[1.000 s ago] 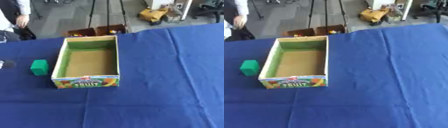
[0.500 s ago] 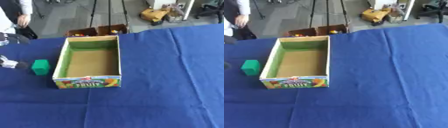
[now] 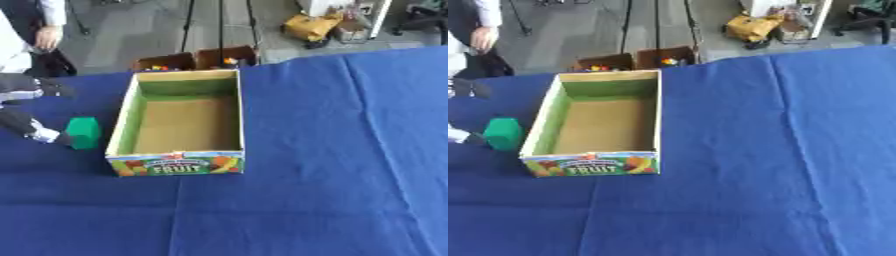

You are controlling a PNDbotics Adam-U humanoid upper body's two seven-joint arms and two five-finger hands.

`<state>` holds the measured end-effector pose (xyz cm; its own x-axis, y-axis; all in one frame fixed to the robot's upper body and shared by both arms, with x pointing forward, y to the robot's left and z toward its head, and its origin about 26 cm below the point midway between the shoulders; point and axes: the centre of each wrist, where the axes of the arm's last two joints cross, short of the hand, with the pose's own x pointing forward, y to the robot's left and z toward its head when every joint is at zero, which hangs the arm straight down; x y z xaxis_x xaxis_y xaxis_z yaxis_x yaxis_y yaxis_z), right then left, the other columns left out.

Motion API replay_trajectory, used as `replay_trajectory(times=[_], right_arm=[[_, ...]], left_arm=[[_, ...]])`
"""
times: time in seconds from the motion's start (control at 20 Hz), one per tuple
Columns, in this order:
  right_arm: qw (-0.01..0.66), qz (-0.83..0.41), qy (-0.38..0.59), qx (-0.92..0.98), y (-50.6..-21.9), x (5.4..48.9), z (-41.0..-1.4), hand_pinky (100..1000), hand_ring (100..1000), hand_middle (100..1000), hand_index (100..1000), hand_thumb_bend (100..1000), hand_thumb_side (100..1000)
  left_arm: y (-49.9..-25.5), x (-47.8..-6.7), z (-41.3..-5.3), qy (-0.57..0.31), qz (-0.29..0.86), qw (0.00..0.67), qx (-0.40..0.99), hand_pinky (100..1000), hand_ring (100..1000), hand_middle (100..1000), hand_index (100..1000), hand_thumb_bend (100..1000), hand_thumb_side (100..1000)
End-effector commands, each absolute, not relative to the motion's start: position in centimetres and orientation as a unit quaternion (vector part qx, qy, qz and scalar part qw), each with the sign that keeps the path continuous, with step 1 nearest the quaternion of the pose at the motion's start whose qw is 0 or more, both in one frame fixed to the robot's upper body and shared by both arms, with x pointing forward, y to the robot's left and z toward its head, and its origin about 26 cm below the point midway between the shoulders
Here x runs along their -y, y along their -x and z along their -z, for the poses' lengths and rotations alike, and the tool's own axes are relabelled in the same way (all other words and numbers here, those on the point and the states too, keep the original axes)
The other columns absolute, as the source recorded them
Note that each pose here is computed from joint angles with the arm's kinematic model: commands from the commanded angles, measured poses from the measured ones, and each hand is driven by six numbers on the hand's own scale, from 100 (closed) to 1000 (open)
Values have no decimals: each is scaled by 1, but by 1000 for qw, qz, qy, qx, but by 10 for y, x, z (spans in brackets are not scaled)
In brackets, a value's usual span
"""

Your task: Pick up objects on the table and place them in the box.

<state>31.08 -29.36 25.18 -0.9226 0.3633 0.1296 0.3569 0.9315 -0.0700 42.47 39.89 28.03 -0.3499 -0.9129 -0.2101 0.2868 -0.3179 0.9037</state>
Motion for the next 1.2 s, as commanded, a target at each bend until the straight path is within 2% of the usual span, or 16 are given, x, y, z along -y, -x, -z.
replay_trajectory(times=[0.05, 0.45, 0.8, 1.2], right_arm=[[48, -34, 182, 981, -306, 295, -264, 716, 757, 546, 749, 100, 834], [43, -36, 177, 983, -307, 294, -267, 718, 753, 542, 748, 107, 839], [41, -39, 173, 983, -307, 294, -268, 721, 752, 539, 747, 123, 839], [42, -43, 173, 983, -306, 295, -268, 724, 753, 535, 742, 142, 830]], left_arm=[[-427, -403, -289, -393, 727, 408, 389, 855, 936, 989, 1000, 650, 821], [-439, -401, -278, -398, 715, 412, 401, 863, 952, 1000, 1000, 593, 765], [-443, -405, -277, -401, 712, 429, 384, 844, 935, 976, 1000, 505, 687], [-442, -410, -283, -396, 707, 447, 379, 826, 916, 965, 1000, 457, 696]])
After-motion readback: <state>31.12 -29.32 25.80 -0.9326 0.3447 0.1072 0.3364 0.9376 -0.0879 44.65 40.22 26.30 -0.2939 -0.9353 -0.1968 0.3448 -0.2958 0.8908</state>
